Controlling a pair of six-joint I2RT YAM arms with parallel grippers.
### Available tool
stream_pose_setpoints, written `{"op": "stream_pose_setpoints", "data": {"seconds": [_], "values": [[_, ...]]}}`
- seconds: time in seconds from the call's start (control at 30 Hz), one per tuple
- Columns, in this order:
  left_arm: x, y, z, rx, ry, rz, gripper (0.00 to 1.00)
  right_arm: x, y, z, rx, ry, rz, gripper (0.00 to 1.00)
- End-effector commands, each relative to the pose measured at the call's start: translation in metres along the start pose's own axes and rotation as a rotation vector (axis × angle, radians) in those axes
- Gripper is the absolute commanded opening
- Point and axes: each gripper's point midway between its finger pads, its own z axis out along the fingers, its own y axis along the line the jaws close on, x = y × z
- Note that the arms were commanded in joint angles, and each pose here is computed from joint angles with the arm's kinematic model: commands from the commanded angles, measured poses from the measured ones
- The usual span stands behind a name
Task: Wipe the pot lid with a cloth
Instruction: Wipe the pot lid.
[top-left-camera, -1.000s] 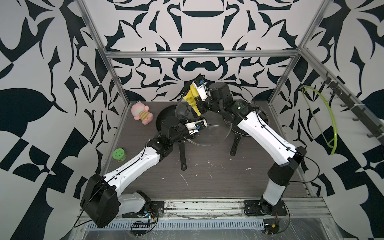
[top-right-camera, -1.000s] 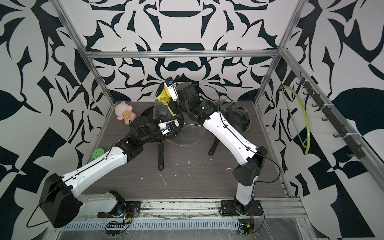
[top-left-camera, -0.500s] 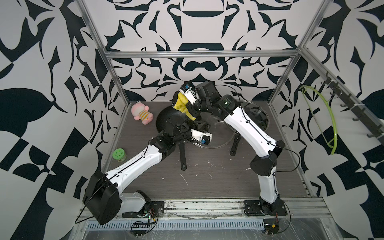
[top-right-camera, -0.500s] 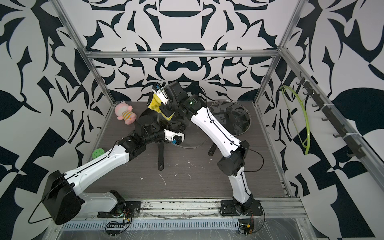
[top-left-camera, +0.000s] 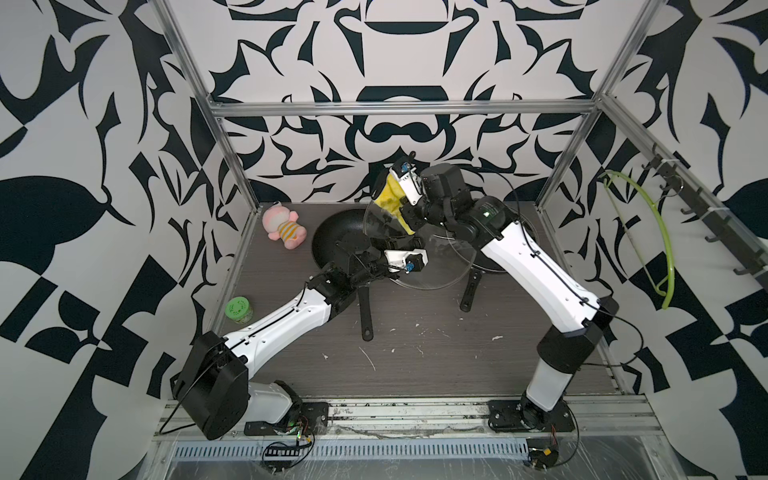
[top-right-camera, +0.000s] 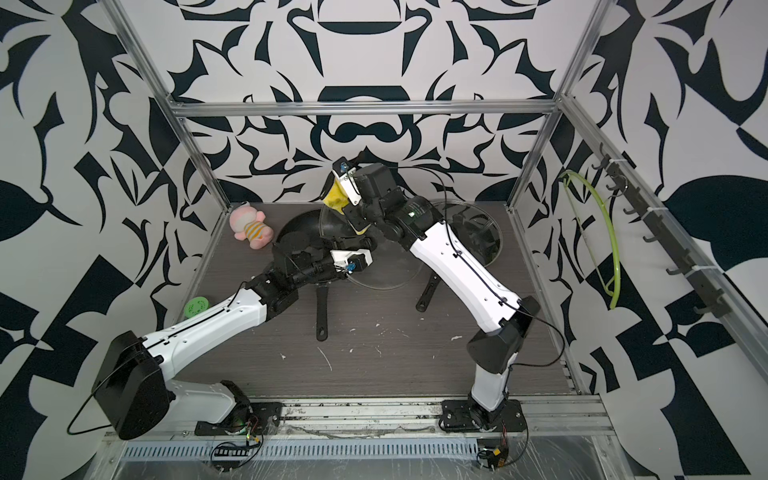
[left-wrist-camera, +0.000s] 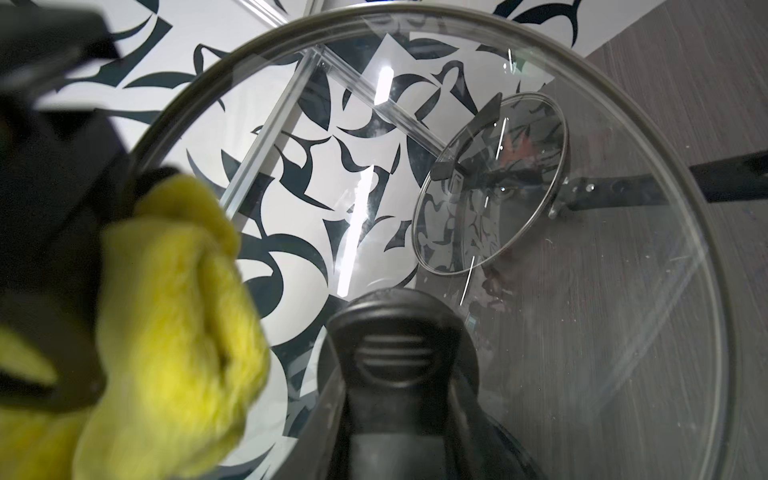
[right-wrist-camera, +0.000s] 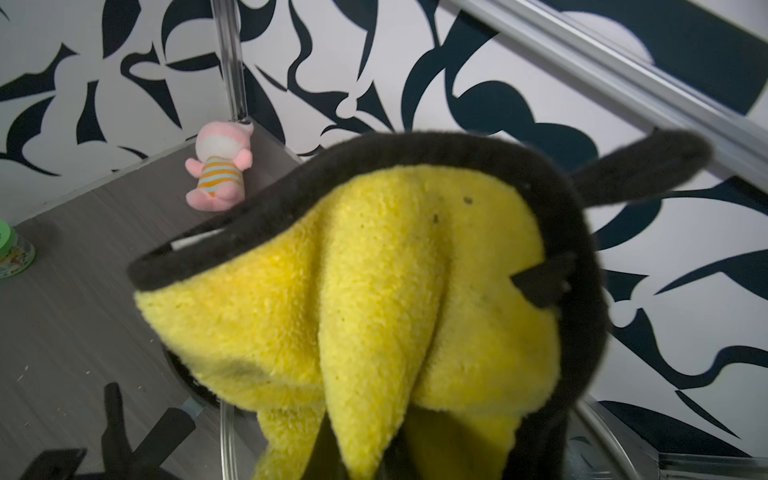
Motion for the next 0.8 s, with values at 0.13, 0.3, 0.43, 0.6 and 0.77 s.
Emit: {"op": "stream_pose_setpoints", "data": {"seconds": [0.13, 0.3, 0.43, 0.6, 0.77], "values": [[-0.055, 0.102, -0.026, -0.370, -0.252, -0.462, 0.00, 0.013, -0.049, -0.044, 0.138, -0.070, 0.086, 0.00], [-0.060, 0.117, -0.028, -0.379, -0.330, -0.796, 0.00, 0.048, -0.045, -0.053, 0.130, -0.010, 0.087, 0.00], [-0.063, 0.131, -0.030, -0.437, -0.420, -1.037, 0.00, 0.064, -0.035, -0.059, 0.093, -0.002, 0.109, 0.00], [-0.063, 0.141, -0.025, -0.462, -0.531, -1.349, 0.00, 0.078, -0.019, -0.055, 0.060, 0.022, 0.108, 0.00], [-0.058, 0.150, -0.020, -0.509, -0.619, -1.648, 0.00, 0.083, 0.000, -0.049, 0.024, 0.020, 0.117, 0.00]]}}
